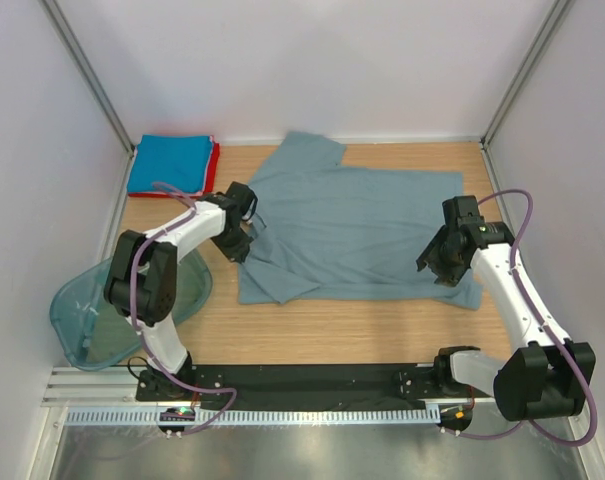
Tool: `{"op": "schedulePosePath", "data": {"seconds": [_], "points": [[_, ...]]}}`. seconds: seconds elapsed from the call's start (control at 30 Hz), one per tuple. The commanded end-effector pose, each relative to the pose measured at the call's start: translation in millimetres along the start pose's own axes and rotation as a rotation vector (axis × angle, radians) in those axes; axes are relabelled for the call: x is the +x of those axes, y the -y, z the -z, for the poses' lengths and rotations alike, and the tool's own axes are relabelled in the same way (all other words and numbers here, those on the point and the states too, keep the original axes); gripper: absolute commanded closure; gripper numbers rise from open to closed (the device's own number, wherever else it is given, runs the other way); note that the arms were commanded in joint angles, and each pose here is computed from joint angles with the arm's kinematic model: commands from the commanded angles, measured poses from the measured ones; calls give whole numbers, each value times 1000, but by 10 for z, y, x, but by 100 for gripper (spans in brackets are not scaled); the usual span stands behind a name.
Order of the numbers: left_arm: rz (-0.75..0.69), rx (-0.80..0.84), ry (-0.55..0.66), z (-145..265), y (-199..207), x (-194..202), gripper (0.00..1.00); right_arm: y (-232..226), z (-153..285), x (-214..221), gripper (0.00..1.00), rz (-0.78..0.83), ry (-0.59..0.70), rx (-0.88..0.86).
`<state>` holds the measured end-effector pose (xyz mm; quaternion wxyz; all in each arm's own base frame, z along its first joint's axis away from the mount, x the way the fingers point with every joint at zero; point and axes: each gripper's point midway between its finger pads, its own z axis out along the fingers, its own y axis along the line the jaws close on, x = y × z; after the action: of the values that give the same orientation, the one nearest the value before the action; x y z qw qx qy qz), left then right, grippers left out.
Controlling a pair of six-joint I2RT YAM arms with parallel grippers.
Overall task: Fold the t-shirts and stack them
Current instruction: Flatten the tshirt out, then fold the tshirt
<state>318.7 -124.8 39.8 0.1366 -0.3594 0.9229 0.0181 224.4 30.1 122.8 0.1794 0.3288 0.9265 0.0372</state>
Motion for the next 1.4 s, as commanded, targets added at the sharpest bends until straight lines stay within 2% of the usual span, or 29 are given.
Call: {"op": "schedulePosePath", "data": {"seconds": [0.0, 0.23, 0.47, 0.63, 0.8, 1.03, 1.37], "points": [[-10, -66, 63, 252, -219, -116, 100, 65, 18, -54, 46, -4, 30, 43], [31, -60, 65, 491, -480, 51, 100, 202, -54, -186, 46, -45, 69, 147], [25, -82, 83, 723, -646, 240, 100, 368, -207, -273, 46, -78, 50, 254], [11, -55, 107, 921, -657, 416, 100, 705, -311, -385, 46, -180, 56, 353], [26, -59, 136, 939, -650, 413, 100, 1035, -412, -501, 46, -286, 58, 418], [3, -61, 149, 960, -582, 362, 100, 1103, -597, -704, 45, -392, 79, 413], [-53, -69, 173, 994, -543, 288, 100, 1120, -721, -995, 44, -425, 89, 433]]}}
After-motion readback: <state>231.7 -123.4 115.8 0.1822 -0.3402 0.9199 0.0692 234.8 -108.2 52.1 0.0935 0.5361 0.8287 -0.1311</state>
